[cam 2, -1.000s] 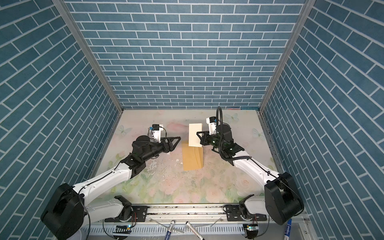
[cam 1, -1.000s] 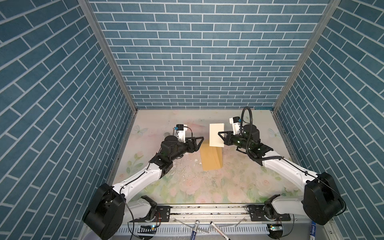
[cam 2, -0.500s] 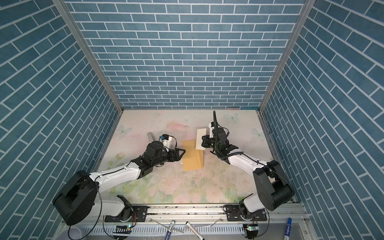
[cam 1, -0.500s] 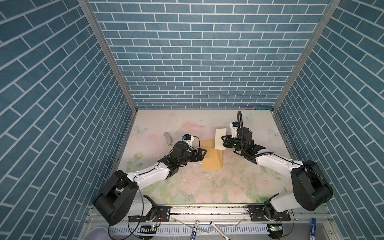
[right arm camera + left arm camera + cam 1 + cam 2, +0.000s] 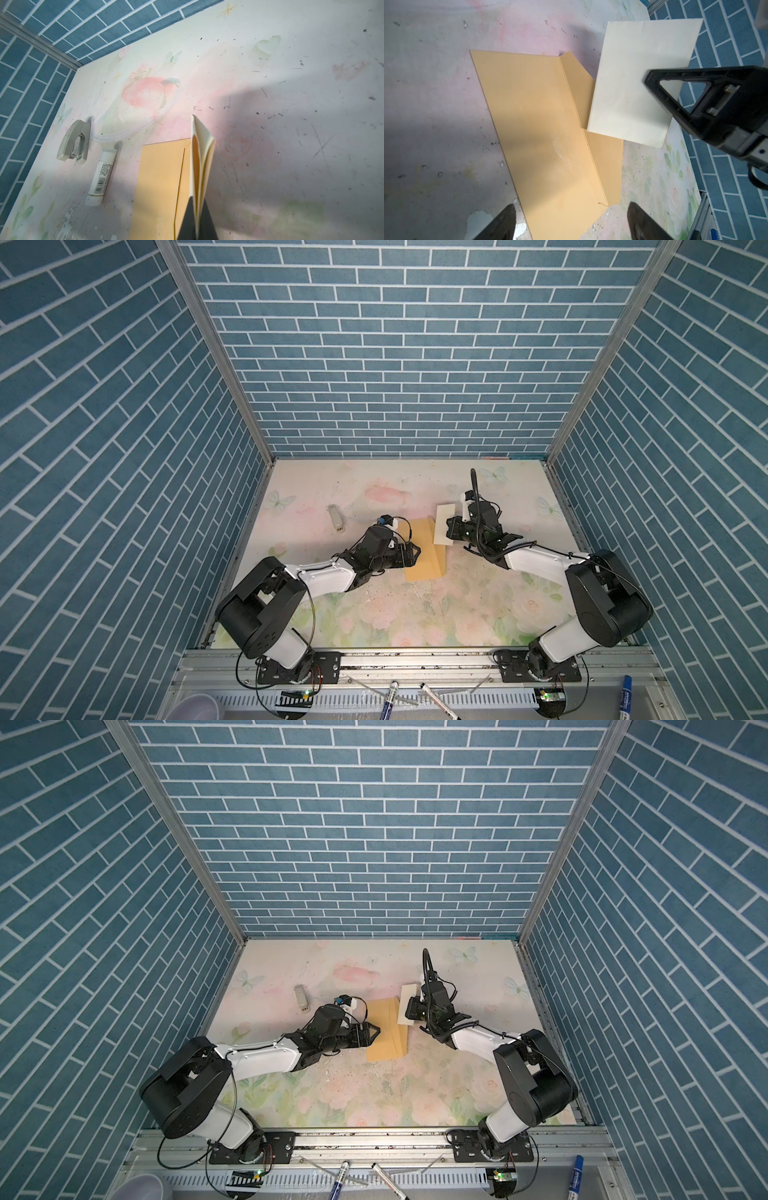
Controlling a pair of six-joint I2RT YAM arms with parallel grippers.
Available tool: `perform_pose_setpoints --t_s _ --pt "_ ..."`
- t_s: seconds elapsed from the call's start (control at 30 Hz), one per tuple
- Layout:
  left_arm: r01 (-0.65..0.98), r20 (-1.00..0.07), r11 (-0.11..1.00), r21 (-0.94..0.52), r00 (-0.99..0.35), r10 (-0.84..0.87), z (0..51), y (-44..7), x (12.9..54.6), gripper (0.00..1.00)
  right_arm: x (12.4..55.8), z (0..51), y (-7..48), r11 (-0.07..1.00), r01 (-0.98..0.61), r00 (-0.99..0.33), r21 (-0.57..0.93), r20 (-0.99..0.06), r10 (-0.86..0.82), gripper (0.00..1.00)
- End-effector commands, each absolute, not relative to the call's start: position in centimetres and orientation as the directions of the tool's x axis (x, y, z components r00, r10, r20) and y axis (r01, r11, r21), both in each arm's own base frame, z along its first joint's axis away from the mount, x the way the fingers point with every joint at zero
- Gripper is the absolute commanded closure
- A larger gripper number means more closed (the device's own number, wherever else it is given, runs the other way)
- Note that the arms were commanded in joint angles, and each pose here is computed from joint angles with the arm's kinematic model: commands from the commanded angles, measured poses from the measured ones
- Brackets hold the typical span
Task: Place the letter into the envelope and seal it
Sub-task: 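Lower the held letter into the envelope opening with the right gripper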
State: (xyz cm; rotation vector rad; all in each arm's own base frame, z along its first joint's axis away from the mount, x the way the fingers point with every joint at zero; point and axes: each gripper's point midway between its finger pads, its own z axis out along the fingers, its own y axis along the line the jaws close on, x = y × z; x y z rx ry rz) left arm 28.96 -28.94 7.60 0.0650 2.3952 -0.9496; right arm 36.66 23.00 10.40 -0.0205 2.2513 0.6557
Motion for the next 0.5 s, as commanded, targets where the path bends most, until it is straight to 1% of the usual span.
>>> perform_pose_setpoints --t_s 0.0,0.47 --pt "0.244 -0.520 0.742 -0.625 -0.838 -0.162 7.9 -29.6 29.5 0.16 36.8 9.2 22.2 0.877 -0.166 -0.700 0.451 -0.680 0.217 1.00" --pt "0.215 -0.493 0.757 -0.617 -0.855 -0.159 5.6 -29.7 29.7 0.17 36.6 7.4 22.1 0.879 -0.137 -0.730 0.457 -0.646 0.222 1.00"
